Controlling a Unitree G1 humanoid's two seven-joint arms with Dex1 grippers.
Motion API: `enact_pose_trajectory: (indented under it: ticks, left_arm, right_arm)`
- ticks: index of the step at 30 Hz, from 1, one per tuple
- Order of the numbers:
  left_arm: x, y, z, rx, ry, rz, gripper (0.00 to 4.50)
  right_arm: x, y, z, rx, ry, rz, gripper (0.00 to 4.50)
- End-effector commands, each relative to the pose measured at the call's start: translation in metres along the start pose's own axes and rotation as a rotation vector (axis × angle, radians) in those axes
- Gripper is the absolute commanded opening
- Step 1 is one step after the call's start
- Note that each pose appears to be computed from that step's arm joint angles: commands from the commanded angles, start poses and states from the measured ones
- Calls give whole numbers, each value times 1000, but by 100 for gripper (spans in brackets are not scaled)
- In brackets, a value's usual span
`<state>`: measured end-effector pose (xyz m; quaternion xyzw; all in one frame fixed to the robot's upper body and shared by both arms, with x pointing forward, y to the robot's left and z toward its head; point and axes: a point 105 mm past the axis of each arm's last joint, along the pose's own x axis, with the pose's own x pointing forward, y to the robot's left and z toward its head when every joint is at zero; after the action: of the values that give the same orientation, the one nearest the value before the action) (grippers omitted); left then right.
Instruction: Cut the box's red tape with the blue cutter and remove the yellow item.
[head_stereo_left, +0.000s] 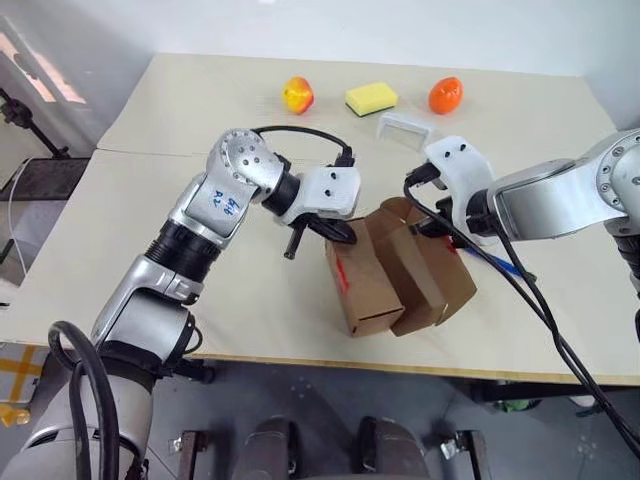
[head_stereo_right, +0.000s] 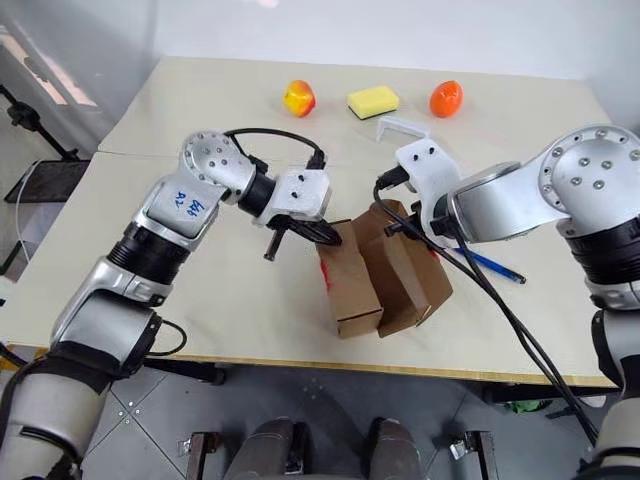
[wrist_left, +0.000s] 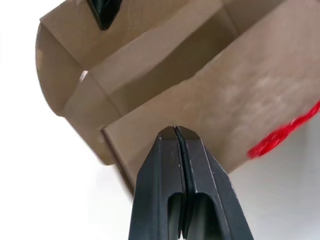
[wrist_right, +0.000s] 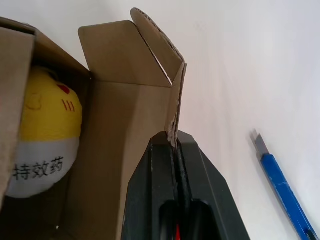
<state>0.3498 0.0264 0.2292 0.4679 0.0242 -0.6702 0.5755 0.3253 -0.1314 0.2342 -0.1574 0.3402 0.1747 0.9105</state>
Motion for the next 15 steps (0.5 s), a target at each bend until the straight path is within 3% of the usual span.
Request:
enact_pose_trajectory:
  ticks: [1,7,15]
  left_arm:
    - [5,-6,-4,136,96,-79,0]
    - [11,-15,-5,287,146,-154,0]
    - [5,-42,-22,336,211,-251,0]
  right_arm:
    - [-7,4,5,-10,-43,12,3]
    - [-6,8,6,-18,-49,20,3]
    - [-7,9,5,-23,-52,27,3]
